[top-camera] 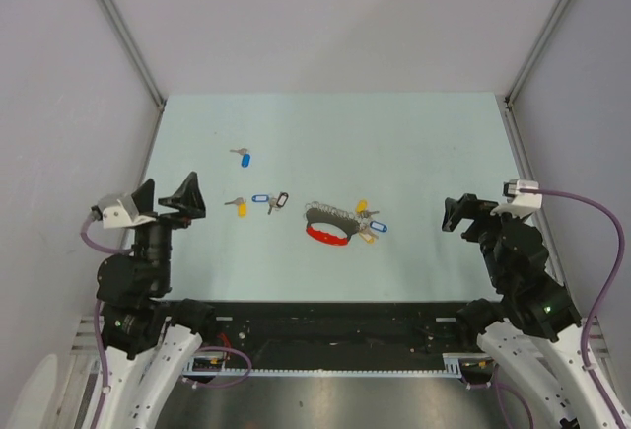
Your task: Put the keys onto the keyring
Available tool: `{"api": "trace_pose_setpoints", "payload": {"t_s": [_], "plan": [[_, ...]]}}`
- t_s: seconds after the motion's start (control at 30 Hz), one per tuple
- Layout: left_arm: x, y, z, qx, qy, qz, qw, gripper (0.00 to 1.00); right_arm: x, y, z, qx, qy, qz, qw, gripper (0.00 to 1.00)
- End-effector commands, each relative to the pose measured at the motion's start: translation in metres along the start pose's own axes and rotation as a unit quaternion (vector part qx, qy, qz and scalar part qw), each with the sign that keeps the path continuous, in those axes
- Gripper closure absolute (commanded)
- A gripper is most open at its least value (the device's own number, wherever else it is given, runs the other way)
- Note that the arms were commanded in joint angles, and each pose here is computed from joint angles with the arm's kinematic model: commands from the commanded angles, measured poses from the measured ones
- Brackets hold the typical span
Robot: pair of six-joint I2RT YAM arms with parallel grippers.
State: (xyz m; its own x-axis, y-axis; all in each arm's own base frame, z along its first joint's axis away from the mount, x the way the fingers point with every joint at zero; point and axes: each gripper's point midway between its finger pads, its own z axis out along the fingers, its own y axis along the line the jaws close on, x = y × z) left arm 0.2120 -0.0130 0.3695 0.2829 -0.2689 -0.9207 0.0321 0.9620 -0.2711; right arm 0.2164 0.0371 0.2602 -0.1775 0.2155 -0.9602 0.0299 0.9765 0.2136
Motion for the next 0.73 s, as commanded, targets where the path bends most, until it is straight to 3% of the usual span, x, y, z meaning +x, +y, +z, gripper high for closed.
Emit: {"api": "trace_pose_setpoints", "payload": {"t_s": [0.0,0.27,0.7], "plan": [[0.003,0.021,-0.011,-0.038,-0.024,0.009,0.999,0.00,-0.025,-0.010,-0.016,0.011,-0.035,-0.003,0.999,0.00],[-0.010,0.027,-0.030,-0.034,-0.076,-0.007,0.997,0.00,-0.021,-0.021,-0.021,0.031,-0.033,-0.007,0.999,0.01],[-0.005,0.021,-0.029,-0.019,-0.068,-0.014,0.997,0.00,-0.022,-0.023,-0.020,0.039,-0.035,-0.006,0.999,0.00]]}}
